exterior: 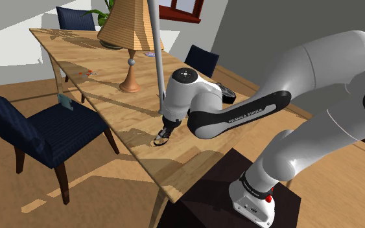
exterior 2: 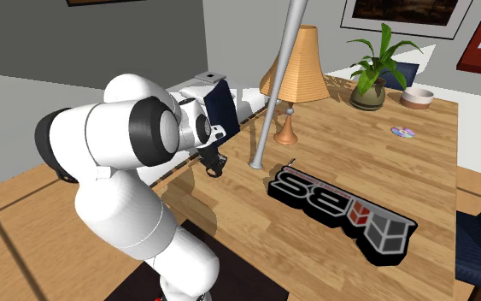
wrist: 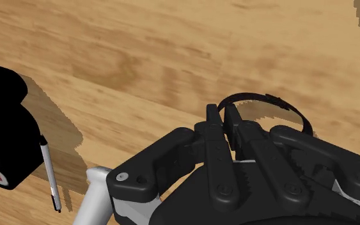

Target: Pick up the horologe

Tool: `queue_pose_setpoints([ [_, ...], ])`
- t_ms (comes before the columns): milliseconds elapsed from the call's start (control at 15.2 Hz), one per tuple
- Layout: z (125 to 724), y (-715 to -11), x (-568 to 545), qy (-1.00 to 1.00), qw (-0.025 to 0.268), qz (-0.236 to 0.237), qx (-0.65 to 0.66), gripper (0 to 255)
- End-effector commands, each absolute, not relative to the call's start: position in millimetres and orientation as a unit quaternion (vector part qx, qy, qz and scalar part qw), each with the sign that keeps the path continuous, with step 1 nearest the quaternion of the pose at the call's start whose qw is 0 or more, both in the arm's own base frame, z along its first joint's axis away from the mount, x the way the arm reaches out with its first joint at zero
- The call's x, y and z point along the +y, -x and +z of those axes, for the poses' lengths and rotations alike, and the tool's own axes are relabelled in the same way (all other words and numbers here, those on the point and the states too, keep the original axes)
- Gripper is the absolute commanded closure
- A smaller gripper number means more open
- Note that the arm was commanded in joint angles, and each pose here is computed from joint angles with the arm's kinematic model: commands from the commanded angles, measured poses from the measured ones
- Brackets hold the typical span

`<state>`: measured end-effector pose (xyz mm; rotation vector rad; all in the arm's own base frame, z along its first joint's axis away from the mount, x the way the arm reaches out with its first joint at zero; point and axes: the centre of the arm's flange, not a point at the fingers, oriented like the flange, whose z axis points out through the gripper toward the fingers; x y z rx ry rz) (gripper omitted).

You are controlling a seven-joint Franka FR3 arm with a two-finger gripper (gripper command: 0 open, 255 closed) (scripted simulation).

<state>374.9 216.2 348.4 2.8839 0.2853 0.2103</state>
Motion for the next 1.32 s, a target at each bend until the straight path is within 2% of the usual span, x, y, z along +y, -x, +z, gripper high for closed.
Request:
queue_pose_setpoints([
  [0,348.2,-374.8,216.4,-0.986,0.118,0.072,0.098,255],
  [1254,428.1,-375.0,216.5,-0.986,0.118,0.072,0.098,255],
])
